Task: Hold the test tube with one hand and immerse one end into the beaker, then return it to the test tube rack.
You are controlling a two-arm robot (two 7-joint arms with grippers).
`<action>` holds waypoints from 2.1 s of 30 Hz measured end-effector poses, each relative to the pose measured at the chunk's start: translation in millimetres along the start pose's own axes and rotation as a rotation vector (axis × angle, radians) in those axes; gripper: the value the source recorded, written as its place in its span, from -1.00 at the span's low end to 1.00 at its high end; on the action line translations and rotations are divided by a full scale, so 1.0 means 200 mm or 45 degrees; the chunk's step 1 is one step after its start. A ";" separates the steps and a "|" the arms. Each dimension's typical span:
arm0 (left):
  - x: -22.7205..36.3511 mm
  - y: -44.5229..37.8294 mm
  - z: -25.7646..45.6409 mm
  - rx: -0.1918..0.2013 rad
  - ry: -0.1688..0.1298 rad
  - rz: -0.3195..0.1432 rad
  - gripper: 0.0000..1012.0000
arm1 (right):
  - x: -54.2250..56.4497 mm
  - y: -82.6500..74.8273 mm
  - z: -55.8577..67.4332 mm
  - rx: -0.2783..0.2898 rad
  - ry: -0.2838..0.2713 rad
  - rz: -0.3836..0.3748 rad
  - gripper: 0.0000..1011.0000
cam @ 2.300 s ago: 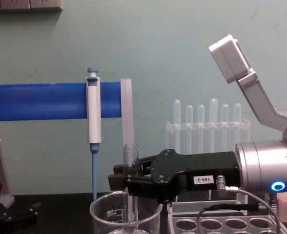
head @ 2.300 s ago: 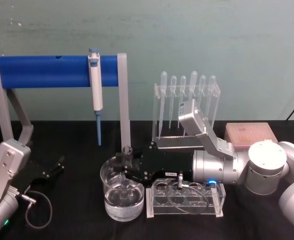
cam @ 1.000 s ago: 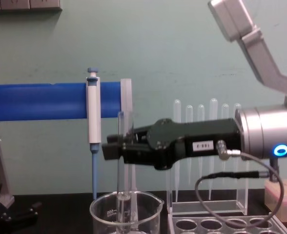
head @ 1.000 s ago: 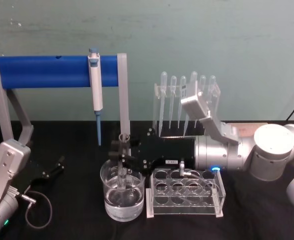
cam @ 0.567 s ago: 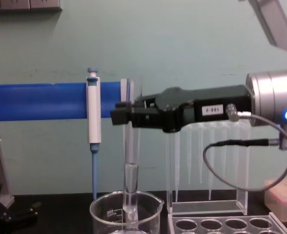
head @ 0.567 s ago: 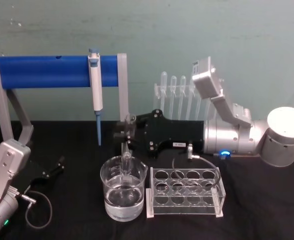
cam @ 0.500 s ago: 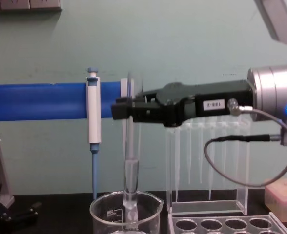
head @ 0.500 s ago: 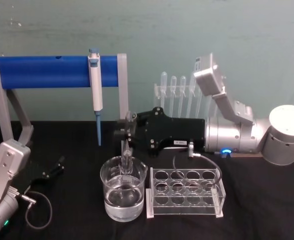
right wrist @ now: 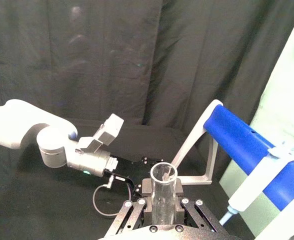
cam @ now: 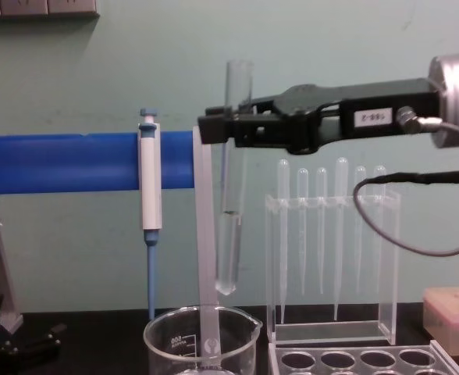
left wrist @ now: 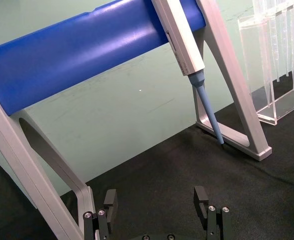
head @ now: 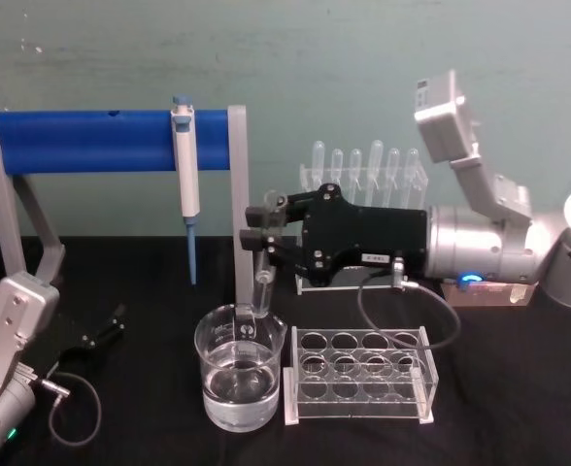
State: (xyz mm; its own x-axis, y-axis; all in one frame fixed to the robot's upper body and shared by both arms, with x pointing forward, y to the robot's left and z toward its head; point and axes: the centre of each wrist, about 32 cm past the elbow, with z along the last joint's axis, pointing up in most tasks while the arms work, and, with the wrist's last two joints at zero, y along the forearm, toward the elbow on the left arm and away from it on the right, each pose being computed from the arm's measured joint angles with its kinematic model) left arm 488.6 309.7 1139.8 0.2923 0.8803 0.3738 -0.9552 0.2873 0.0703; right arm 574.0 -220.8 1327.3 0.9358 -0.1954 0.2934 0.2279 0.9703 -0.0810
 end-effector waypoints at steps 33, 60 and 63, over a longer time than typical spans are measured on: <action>0.000 0.000 0.000 0.000 0.000 0.000 0.98 | -0.22 -0.34 -0.11 -0.084 0.038 -0.160 -0.55; 0.000 0.000 0.000 0.000 0.000 0.000 0.98 | -0.25 -0.39 -0.30 -0.099 0.061 -0.241 -0.55; 0.000 0.000 0.000 0.000 0.000 0.000 0.98 | -0.25 -0.38 -0.32 -0.094 0.066 -0.242 -0.55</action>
State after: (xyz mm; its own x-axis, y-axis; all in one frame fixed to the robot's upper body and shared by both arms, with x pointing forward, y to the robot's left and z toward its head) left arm 488.6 309.7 1139.8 0.2923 0.8803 0.3737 -0.9552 0.2873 0.0703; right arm 526.8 -294.1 1257.5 0.8864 -0.3826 0.2607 0.4188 0.9026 -0.0992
